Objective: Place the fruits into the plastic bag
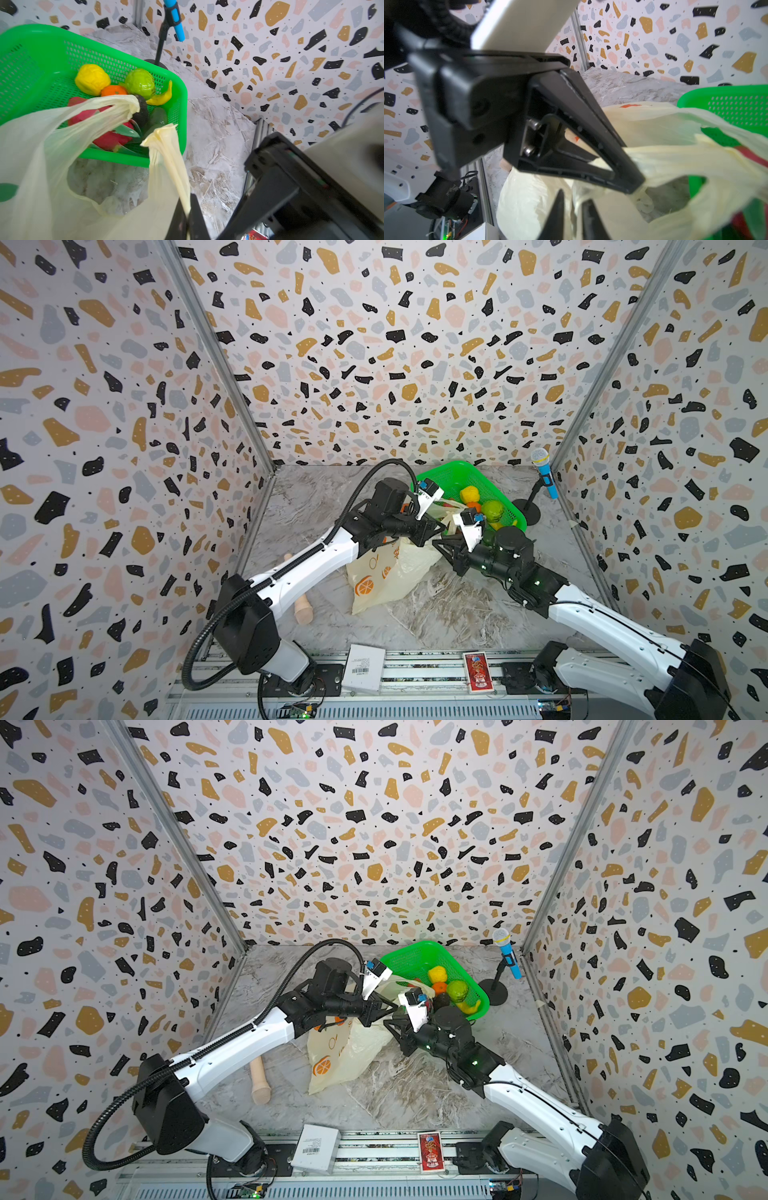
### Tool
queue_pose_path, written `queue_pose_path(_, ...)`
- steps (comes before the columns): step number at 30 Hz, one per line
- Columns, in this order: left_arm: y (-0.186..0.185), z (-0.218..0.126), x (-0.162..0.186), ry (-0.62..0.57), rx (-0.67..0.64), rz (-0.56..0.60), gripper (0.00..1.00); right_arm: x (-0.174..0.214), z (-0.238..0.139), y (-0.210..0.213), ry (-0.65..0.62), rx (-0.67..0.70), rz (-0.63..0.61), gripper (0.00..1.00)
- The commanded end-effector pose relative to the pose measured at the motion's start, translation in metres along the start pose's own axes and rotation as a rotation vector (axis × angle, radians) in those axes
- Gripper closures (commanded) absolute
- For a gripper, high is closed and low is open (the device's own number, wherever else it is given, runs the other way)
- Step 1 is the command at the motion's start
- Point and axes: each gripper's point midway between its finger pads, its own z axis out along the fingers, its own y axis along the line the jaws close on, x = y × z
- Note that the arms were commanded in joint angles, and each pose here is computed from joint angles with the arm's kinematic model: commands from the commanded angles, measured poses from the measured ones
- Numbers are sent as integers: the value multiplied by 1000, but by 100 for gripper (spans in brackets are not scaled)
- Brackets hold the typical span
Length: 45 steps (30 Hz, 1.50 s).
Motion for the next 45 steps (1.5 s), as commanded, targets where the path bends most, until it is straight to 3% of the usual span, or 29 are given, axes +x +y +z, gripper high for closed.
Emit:
queue_pose_path(1,4,-20,-24,-104,-65,63,100,-33,-29,9,-102,-23,3,39)
queue_pose_path(4,6,-30,-30,-134,-82,69,100,-56,-57,-1,-182,-15,43,30)
queue_pose_path(7,6,-41,-36,-170,-81,70,100,-77,-79,-20,-242,9,98,28)
queue_pose_path(10,-6,-52,-44,-205,-27,95,100,-81,-86,-56,-242,131,203,28)
queue_pose_path(14,-32,-77,-68,-320,53,154,100,-60,-70,-88,-151,210,311,29)
queue_pose_path(19,-60,-101,-86,-402,125,239,100,-46,-47,-97,-88,156,425,29)
queue_pose_path(24,-84,-124,-81,-500,190,351,100,-51,-35,-102,-105,121,511,27)
queue_pose_path(30,-91,-149,-68,-650,162,426,100,-40,-16,-96,-30,114,555,23)
queue_pose_path(36,-88,-153,-55,-692,158,410,100,1,8,-86,128,167,602,23)
queue_pose_path(45,-90,-158,-49,-703,156,417,100,7,26,-80,175,176,642,23)
